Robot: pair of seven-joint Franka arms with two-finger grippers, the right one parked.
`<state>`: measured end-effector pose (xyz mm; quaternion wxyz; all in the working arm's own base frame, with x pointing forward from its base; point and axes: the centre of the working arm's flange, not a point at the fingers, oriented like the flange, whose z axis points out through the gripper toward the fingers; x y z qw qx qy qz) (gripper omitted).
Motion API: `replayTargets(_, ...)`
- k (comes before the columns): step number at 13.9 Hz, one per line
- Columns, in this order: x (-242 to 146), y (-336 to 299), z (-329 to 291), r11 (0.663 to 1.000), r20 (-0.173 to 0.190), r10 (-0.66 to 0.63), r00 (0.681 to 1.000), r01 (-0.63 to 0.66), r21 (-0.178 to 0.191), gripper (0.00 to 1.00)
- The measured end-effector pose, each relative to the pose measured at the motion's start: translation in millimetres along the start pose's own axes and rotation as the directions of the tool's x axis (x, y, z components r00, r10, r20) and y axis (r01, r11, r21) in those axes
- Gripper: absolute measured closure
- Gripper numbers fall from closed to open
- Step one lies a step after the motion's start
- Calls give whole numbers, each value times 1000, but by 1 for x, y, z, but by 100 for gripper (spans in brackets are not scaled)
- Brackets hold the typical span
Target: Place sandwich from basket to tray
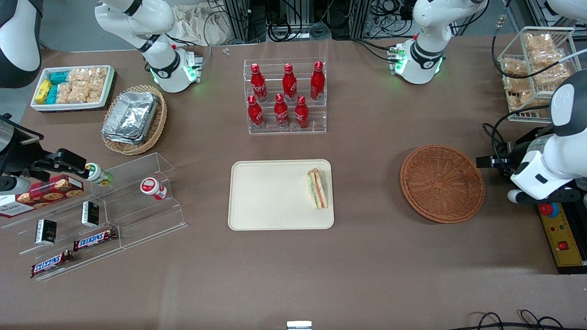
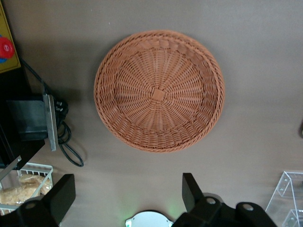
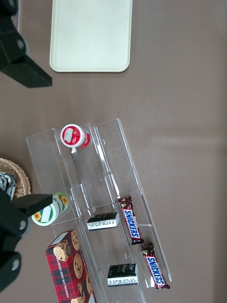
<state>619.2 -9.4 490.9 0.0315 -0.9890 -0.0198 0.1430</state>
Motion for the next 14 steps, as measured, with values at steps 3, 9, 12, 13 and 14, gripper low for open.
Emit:
replayTargets(3,12,-5,6,999,-33,-40,999,40,-10,0)
replayTargets(9,4,-13,34,996,-176,-87,981,83,-29,0)
replayTargets(12,-13,-19,37,995,-191,-98,977,93,-34,0)
replayTargets(13,-14,-19,32,995,-202,-98,975,93,-35,0)
replayTargets(14,-14,-19,26,995,-208,-99,973,93,-36,0)
